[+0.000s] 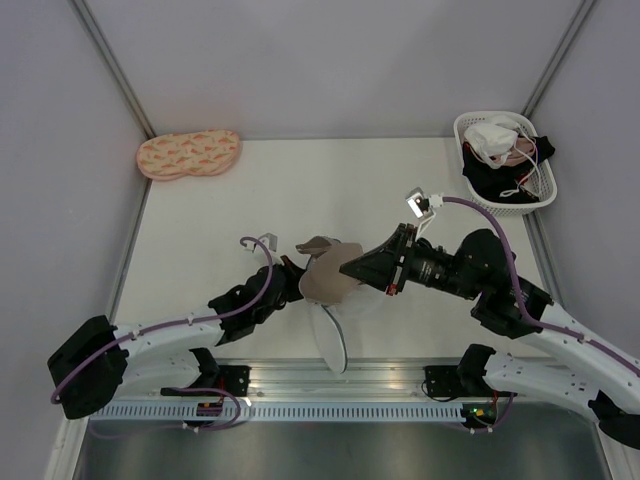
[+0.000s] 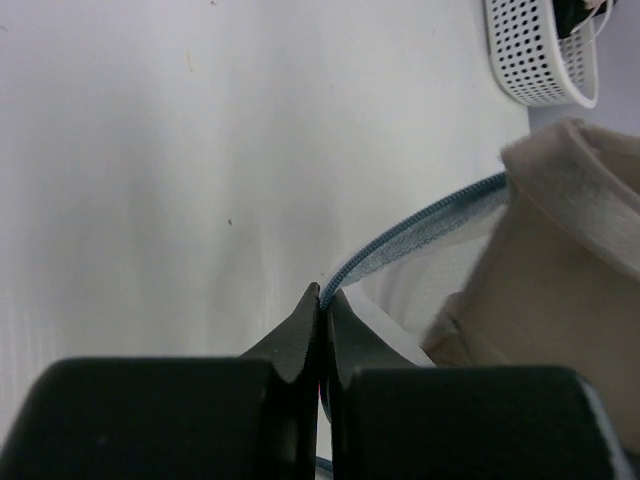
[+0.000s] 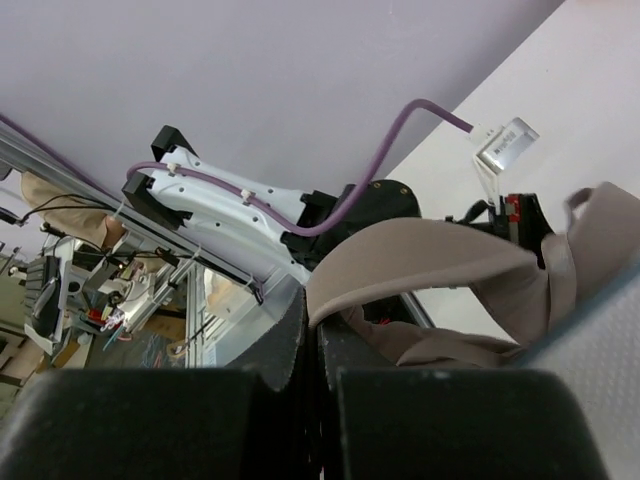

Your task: Unzip the laundry bag and remove the bra

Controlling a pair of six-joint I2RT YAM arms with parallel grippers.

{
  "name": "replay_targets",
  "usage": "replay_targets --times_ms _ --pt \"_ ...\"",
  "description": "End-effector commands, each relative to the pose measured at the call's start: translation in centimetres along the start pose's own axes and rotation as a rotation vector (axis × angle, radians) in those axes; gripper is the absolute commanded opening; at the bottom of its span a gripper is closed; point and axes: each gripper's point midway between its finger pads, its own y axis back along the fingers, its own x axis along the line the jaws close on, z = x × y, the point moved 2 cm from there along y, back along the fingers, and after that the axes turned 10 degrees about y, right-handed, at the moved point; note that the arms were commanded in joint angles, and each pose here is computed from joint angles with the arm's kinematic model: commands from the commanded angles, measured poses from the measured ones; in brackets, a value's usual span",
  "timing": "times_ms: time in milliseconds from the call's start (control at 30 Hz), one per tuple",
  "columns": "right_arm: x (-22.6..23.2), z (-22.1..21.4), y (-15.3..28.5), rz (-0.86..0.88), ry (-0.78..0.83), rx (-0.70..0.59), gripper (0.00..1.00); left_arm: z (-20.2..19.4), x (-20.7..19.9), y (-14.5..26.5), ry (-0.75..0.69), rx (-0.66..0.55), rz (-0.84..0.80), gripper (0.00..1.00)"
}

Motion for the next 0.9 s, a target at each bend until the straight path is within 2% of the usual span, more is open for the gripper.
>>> replay_targets --times_ms 0,233,400,467,500,567,600,633,667,733,800,867 --pt "2.8 3.5 1.2 0.098 0.053 -0.132 0.0 0.5 0.6 -0.6 -0.058 -0.022 0.051 0.02" --pt "4.7 6.5 1.4 0.138 0.107 -0.2 0.0 -0.7 3.4 -0.7 -0.088 0.021 0.143 0.02" --pt "4.3 9.3 1.6 0.041 0.151 -0.274 0.0 -1.1 3.9 -0.5 -0.084 0.031 0.137 0.02" --pt "3.4 10.8 1.8 -0.066 0.19 -0.279 0.01 -1.2 4.0 -0.4 -0.093 0.038 0.141 0.02" --pt "1.8 12.1 2.1 -0.197 0.195 -0.321 0.01 -1.2 4.2 -0.3 -0.099 0.046 0.15 0.02" --pt "-0.2 13.5 2.4 -0.368 0.24 -0.305 0.01 -1.2 4.1 0.0 -0.098 0.05 0.144 0.02" --pt "-2.3 14.8 3.4 -0.539 0.243 -0.348 0.0 -1.3 4.5 0.3 -0.101 0.055 0.152 0.02" --pt "-4.0 14.7 2.5 -0.634 0.264 -0.309 0.0 -1.2 4.5 0.5 -0.1 0.056 0.149 0.02" --pt "-4.7 15.6 3.6 -0.73 0.296 -0.294 0.0 -1.2 4.5 0.7 -0.099 0.059 0.146 0.02" --pt "-7.2 15.9 2.8 -0.871 0.333 -0.255 0.0 -1.0 4.5 1.4 -0.101 0.059 0.137 0.02" --pt "-8.1 16.8 2.8 -0.925 0.348 -0.246 0.0 -0.5 4.1 2.1 -0.098 0.054 0.12 0.02" --pt "-11.0 17.9 3.2 -1.028 0.345 -0.258 0.01 -0.4 4.1 2.6 -0.104 0.059 0.116 0.02"
